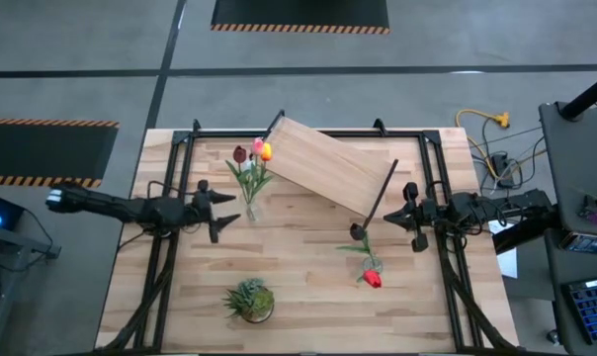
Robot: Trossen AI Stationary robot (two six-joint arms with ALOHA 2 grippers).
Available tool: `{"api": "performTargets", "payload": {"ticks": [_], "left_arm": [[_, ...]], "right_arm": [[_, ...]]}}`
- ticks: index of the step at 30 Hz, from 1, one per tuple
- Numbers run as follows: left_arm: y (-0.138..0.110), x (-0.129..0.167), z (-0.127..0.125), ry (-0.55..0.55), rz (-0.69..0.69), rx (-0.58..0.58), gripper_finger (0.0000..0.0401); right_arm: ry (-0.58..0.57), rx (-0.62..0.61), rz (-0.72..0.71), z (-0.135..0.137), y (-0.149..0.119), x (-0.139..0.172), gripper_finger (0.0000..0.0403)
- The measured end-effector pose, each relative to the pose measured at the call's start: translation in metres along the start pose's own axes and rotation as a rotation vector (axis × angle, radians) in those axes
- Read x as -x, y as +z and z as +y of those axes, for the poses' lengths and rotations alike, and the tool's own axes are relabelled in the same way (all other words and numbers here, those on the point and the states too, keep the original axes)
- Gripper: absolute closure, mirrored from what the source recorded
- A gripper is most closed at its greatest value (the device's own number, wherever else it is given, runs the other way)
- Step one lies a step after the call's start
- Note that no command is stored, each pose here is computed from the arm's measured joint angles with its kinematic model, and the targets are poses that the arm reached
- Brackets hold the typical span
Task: Pick and place flowers into a vace then onto a shelf
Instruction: Put the left transparent vase with the tulips on the shelf
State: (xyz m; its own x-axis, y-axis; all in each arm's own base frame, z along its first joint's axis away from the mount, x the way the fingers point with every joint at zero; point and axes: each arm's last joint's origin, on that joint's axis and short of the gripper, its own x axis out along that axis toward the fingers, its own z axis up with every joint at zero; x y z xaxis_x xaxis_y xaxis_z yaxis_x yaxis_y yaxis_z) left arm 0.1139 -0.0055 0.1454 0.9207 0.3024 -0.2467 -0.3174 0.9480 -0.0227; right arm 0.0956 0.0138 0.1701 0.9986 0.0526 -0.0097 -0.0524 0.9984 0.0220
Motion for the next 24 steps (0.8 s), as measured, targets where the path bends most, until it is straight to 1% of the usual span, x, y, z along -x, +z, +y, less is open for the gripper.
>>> {"api": "performTargets", "payload": {"ticks": [3, 7, 11, 13, 18, 24], "left_arm": [[-0.001, -0.002, 0.001, 0.071, -0.003, -0.004, 0.0115], [0.004, -0.005, -0.001, 0.061, -0.038, 0.018, 0.0111], [-0.001, -0.010, -0.003, 0.072, 0.006, 0.002, 0.0110], [-0.003, -0.012, -0.003, 0.091, 0.025, 0.015, 0.0110], [0.000, -0.017, -0.006, 0.094, -0.015, 0.060, 0.0110], [-0.002, -0.024, -0.009, 0.116, -0.011, 0.055, 0.0110]], "right_arm": [[0.000, 0.004, 0.000, 0.000, 0.000, 0.000, 0.0394], [0.000, 0.014, 0.000, 0.000, 0.000, 0.000, 0.0394], [0.000, 0.034, 0.000, 0.000, 0.000, 0.000, 0.0394], [0.000, 0.034, -0.001, 0.000, 0.000, 0.000, 0.0394], [0.000, 0.035, 0.000, 0.000, 0.000, 0.000, 0.0394], [0.000, 0.035, 0.000, 0.000, 0.000, 0.000, 0.0394]]}}
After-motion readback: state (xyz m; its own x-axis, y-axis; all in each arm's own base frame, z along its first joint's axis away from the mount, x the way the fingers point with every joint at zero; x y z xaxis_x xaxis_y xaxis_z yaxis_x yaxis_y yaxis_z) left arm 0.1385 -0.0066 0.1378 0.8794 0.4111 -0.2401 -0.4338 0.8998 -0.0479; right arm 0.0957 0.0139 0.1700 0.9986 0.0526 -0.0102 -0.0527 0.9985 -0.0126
